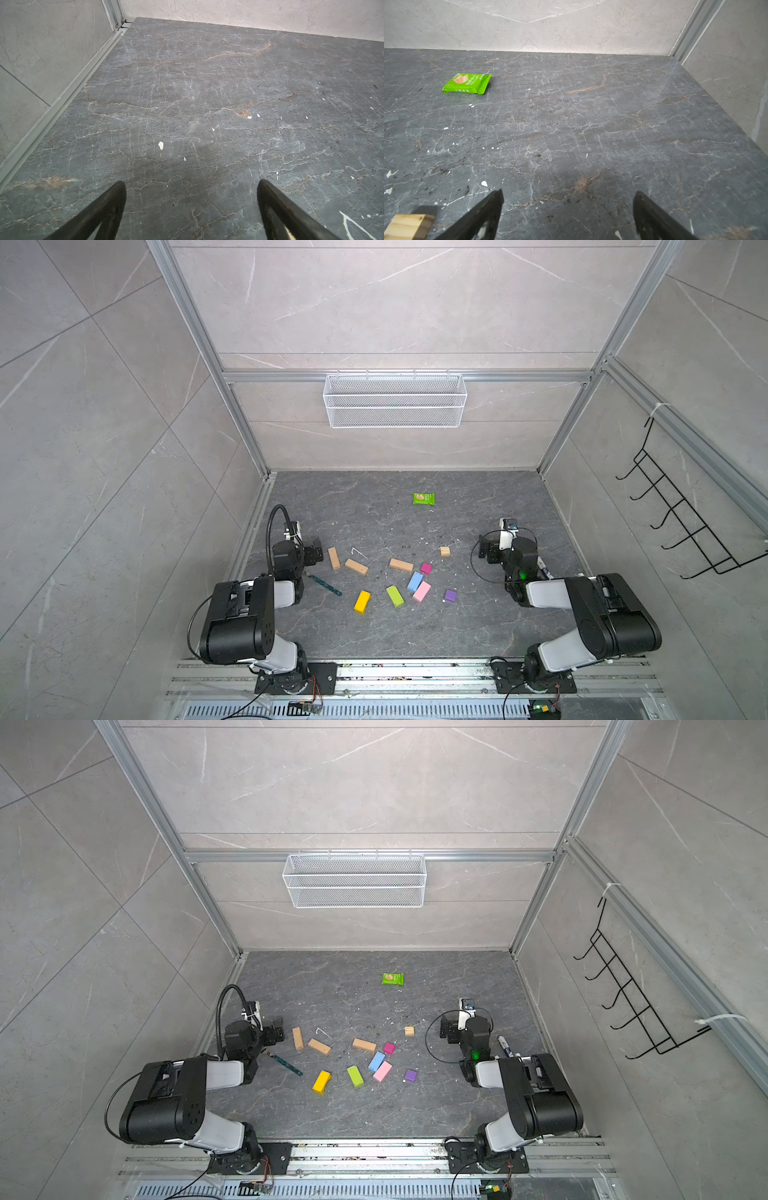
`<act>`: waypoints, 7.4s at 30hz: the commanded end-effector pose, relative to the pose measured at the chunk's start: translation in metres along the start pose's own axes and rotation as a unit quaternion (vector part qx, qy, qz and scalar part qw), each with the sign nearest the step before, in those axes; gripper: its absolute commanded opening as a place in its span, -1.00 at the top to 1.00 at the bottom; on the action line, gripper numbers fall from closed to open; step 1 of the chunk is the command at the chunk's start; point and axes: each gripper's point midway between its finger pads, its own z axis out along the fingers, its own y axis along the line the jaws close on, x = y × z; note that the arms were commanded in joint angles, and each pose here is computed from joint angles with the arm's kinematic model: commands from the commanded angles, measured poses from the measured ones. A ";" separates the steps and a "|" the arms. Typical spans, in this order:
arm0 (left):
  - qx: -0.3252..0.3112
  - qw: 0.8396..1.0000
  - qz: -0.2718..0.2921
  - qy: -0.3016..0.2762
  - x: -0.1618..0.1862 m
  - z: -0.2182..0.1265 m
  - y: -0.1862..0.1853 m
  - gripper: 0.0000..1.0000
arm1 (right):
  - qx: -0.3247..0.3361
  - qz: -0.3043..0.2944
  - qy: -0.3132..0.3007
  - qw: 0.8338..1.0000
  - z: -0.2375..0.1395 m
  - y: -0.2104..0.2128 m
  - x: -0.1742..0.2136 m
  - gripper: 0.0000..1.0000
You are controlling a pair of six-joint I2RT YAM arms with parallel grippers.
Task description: Build the wood block tower
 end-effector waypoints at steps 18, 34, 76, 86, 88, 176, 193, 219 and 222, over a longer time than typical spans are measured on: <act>-0.002 1.000 0.001 -0.026 -0.015 0.000 -0.001 -1.00 | -0.005 -0.006 -0.010 1.000 0.002 0.002 -0.011 -0.98; -0.014 0.999 -0.030 0.036 -0.056 -0.015 0.001 -0.96 | 0.079 0.038 0.050 0.995 -0.025 -0.016 -0.045 -0.98; 0.199 0.902 0.154 0.351 0.013 -0.083 -0.296 -0.90 | -0.092 0.137 0.261 0.951 -0.108 0.106 -0.073 -0.98; 0.215 0.886 0.128 0.390 0.045 -0.065 -0.328 -0.79 | -0.094 0.138 0.262 0.951 -0.102 0.109 -0.079 -0.98; 0.211 0.886 0.134 0.390 0.046 -0.064 -0.326 -0.79 | -0.096 0.140 0.258 0.951 -0.101 0.110 -0.080 -0.98; 0.090 0.887 0.045 0.450 0.038 -0.006 -0.326 0.04 | -0.094 0.161 0.250 0.950 -0.098 0.112 -0.085 -0.98; 0.052 0.891 0.037 0.450 0.043 0.006 -0.319 0.04 | -0.101 0.169 0.256 0.946 -0.097 0.116 -0.082 -0.99; 0.013 0.889 0.014 0.458 0.051 0.008 -0.309 -0.24 | -0.113 0.160 0.270 0.943 -0.093 0.122 -0.075 -0.98; 0.010 0.888 0.014 0.460 0.052 0.009 -0.308 -0.36 | -0.113 0.160 0.269 0.943 -0.092 0.122 -0.075 -0.98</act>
